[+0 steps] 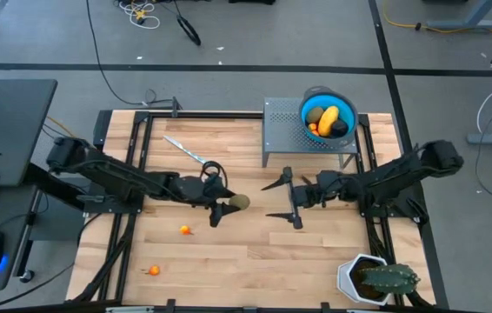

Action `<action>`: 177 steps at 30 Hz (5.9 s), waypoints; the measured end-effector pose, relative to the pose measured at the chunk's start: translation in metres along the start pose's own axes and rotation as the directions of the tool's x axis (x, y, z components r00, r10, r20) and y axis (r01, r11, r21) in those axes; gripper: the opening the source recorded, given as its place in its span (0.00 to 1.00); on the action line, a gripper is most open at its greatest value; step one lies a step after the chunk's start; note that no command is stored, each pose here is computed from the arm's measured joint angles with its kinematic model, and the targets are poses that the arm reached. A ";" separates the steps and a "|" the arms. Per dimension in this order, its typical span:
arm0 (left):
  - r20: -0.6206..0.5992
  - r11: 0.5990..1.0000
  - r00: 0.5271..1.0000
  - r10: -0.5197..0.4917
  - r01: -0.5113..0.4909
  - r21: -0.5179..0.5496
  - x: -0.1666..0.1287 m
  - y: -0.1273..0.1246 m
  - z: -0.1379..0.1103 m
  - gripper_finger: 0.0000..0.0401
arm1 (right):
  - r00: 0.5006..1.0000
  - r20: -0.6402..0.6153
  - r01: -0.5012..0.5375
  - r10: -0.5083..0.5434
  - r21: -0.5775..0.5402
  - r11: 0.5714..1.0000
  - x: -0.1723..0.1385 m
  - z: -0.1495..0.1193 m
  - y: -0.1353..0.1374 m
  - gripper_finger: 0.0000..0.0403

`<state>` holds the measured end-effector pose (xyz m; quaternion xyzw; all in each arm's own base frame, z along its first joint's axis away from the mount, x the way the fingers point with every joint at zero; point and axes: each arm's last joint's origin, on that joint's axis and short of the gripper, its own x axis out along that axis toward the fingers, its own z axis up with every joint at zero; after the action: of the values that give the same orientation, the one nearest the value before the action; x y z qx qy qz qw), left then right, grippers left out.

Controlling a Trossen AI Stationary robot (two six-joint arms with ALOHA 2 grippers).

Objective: Pick & Place Fruit
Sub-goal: Put the brown kiwi into the blue strainer bowl on the shelf, then put the orange pear into the blue strainer bowl on the shelf

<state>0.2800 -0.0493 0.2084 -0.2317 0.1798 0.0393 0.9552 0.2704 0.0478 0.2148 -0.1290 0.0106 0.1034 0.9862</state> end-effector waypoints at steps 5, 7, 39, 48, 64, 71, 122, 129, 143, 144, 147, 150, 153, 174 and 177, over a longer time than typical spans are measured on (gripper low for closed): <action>0.006 1.000 1.000 -0.031 0.031 -0.002 0.019 -0.008 0.005 0.63 | 0.999 -0.049 -0.019 0.019 -0.004 1.000 0.011 -0.011 0.003 0.91; -0.020 0.999 0.999 -0.037 0.037 0.001 0.025 -0.011 0.008 0.63 | 0.999 -0.041 -0.020 0.020 -0.005 1.000 0.014 -0.009 0.003 0.91; -0.036 0.997 0.999 -0.039 0.041 0.071 0.041 -0.031 0.036 0.64 | 0.995 -0.098 0.028 -0.032 -0.046 0.999 0.020 -0.014 0.011 0.75; -0.033 0.995 0.999 -0.038 0.041 0.086 0.041 -0.031 0.036 0.67 | 0.995 -0.095 0.027 -0.031 -0.046 0.999 0.020 -0.014 0.011 0.53; -0.014 0.988 1.000 -0.018 0.020 0.150 0.024 -0.026 0.052 0.85 | 0.986 -0.109 0.119 -0.124 -0.051 0.992 0.019 -0.014 0.008 0.53; -0.005 0.972 0.994 0.111 -0.108 0.208 -0.011 -0.021 0.067 0.89 | 0.937 -0.139 0.314 -0.320 -0.064 0.947 0.015 -0.010 0.001 0.53; 0.082 0.983 0.987 0.139 -0.147 0.107 -0.019 0.014 -0.029 0.87 | 0.408 -0.285 0.908 -0.867 0.024 0.419 -0.134 0.037 -0.130 0.80; -0.014 0.994 0.999 0.041 -0.040 0.104 -0.022 0.012 -0.032 0.87 | 0.561 -0.204 0.828 -0.802 0.129 0.546 -0.137 0.049 -0.122 0.81; -0.351 0.900 0.928 0.123 0.044 0.433 -0.052 -0.020 -0.051 0.87 | 0.992 -0.122 0.062 -0.020 0.352 0.934 -0.098 0.043 -0.067 0.81; -0.387 0.903 0.911 0.139 0.044 0.428 -0.055 -0.018 -0.056 0.87 | 0.992 -0.129 0.039 0.007 0.349 0.936 -0.094 0.039 -0.063 0.81; -0.476 0.922 0.865 0.156 0.046 0.385 -0.060 -0.016 -0.066 0.87 | 0.992 -0.111 -0.027 0.067 0.322 0.946 -0.084 0.033 -0.051 0.81; -0.524 0.924 0.835 0.169 0.051 0.379 -0.067 -0.017 -0.076 0.86 | 0.992 -0.067 -0.087 0.108 0.268 0.959 -0.077 0.037 -0.042 0.81; -0.542 0.933 0.825 0.161 0.052 0.357 -0.070 -0.019 -0.083 0.84 | 0.989 -0.026 -0.134 0.144 0.229 0.964 -0.073 0.041 -0.034 0.81; -0.602 0.914 0.749 0.277 -0.013 0.405 -0.074 -0.024 -0.115 0.81 | 0.984 -0.087 -0.135 0.157 0.220 0.966 -0.039 0.022 -0.007 0.81; -0.608 0.909 0.743 0.281 -0.004 0.416 -0.074 -0.025 -0.119 0.80 | 0.985 -0.076 -0.139 0.158 0.215 0.967 -0.035 0.021 -0.006 0.81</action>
<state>0.1767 -0.1255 0.1475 -0.0219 0.5242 -0.0063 0.8513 0.2374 0.0402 0.2382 -0.0282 0.0765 0.1693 0.9822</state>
